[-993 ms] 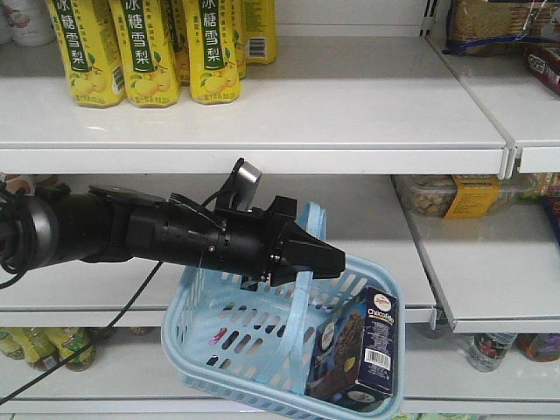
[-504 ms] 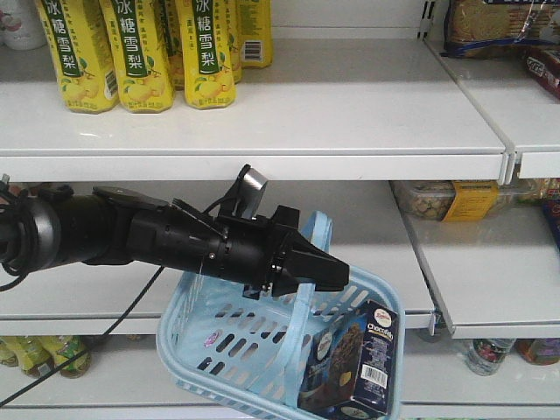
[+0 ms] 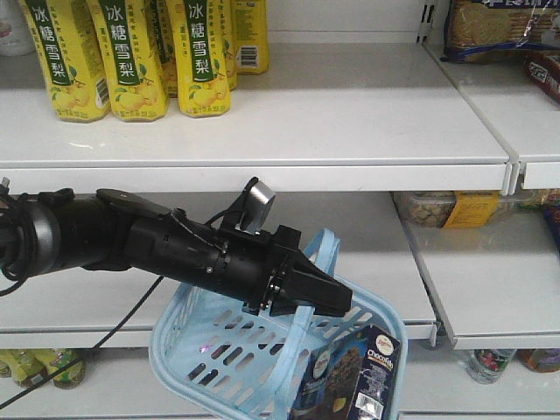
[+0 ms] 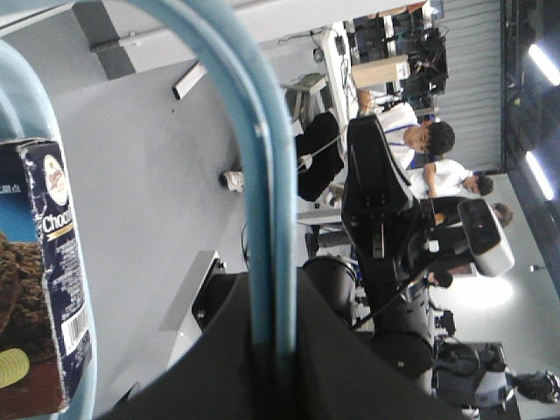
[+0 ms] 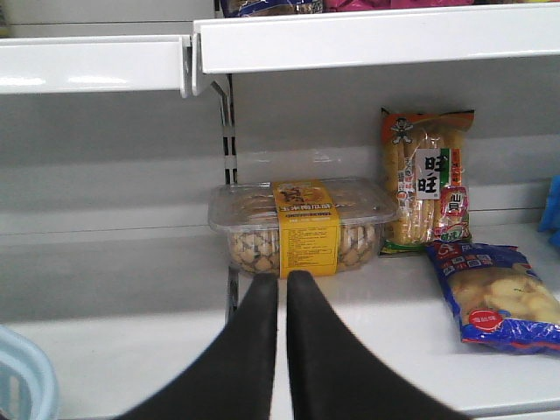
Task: Left arm holds basket, right arm returns cookies
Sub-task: 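Lower the basket slightly with the left gripper beside the shelf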
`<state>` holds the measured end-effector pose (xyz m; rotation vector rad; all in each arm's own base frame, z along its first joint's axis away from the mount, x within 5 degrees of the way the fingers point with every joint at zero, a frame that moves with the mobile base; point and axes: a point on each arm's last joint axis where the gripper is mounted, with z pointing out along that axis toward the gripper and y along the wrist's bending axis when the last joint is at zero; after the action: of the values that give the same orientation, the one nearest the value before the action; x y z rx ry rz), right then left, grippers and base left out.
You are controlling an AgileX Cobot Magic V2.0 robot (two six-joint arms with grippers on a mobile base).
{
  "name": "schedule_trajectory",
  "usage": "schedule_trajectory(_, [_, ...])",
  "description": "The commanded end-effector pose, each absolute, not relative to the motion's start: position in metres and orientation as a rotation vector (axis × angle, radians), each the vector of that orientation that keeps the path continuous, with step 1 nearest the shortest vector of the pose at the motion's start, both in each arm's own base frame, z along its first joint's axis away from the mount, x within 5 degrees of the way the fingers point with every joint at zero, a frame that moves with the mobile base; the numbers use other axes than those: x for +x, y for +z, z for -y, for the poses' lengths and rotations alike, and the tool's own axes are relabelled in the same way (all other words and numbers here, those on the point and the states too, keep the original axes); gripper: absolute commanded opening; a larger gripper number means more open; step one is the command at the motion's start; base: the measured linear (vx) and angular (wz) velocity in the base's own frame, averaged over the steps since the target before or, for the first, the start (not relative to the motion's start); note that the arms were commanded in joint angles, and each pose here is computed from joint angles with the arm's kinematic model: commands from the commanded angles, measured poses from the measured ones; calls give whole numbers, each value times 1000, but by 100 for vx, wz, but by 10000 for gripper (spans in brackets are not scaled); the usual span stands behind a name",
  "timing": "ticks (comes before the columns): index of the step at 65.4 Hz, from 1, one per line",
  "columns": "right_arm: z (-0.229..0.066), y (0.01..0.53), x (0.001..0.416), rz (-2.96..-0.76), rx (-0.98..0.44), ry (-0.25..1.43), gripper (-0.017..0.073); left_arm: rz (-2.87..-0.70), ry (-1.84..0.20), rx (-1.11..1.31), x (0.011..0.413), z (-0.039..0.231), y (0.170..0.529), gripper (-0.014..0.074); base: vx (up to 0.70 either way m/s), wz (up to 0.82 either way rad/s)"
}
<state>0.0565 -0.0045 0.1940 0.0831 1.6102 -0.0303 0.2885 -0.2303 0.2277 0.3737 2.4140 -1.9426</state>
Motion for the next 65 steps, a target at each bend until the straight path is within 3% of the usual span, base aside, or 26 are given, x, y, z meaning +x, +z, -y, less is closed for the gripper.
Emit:
schedule_trajectory(1, [4,195,57,-1550,61,-40,-6,-2158,-1972,183,308,227,269,-3,4,-1])
schedule_trajectory(65, [4,195,57,-1550,61,-40,-6,-2158,-1972,183,308,227,269,-3,1,0])
